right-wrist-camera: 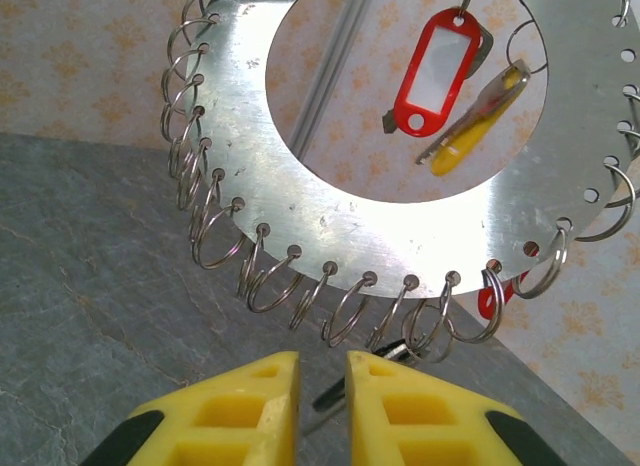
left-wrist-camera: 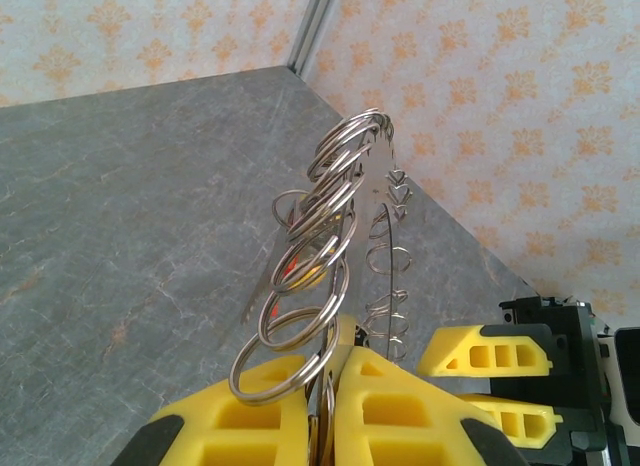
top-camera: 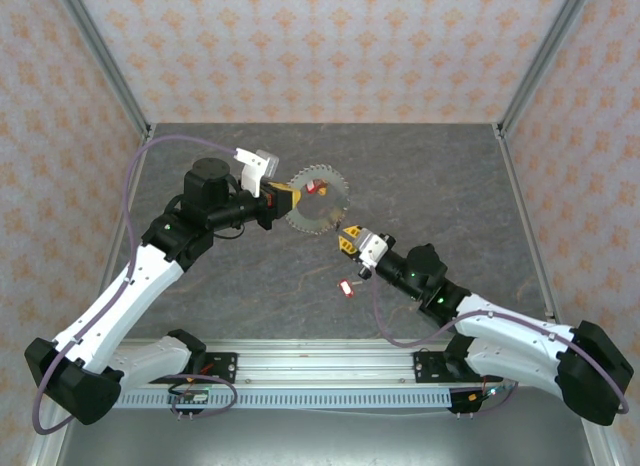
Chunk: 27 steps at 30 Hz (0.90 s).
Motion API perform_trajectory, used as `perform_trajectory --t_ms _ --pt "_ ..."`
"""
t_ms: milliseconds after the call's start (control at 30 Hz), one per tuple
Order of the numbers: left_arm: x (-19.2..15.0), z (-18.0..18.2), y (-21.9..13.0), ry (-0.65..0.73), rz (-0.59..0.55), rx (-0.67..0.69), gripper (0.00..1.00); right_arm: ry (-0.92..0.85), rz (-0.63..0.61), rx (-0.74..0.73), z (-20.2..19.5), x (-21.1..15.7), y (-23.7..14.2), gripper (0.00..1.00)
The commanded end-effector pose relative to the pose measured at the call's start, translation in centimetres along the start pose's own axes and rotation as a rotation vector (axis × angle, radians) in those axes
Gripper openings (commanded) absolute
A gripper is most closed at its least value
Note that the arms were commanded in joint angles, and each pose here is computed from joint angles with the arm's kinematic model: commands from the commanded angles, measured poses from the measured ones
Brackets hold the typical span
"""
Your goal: Put the keys on the keyring
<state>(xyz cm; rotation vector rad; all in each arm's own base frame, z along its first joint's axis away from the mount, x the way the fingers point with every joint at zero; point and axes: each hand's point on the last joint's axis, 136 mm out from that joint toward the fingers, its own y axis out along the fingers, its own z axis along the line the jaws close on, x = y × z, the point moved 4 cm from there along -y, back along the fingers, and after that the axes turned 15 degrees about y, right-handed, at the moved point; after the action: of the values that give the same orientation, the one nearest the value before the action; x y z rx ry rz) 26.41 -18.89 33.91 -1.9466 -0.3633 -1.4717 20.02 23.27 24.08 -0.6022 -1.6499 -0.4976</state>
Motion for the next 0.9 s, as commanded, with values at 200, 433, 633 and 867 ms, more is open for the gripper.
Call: perform_trajectory --t_ms 200,433,633,867 --pt "3.15 -1.45 -1.7 0.038 -0.125 -0.05 0.0 -0.016 -0.072 -0.001 -0.08 2.15 0.51 0.18" --pt "3.07 -1.66 -1.72 0.038 -0.123 -0.065 0.0 -0.023 -0.068 -0.013 -0.24 2.11 0.67 0.18" --pt "2.93 -1.79 -1.88 0.038 -0.122 -0.071 0.0 -0.033 -0.083 -0.026 -0.45 2.53 0.95 0.18" --pt "3.06 -1.92 -2.08 0.039 -0.128 -0.073 0.0 -0.041 -0.074 -0.056 -0.84 2.35 1.19 0.18"
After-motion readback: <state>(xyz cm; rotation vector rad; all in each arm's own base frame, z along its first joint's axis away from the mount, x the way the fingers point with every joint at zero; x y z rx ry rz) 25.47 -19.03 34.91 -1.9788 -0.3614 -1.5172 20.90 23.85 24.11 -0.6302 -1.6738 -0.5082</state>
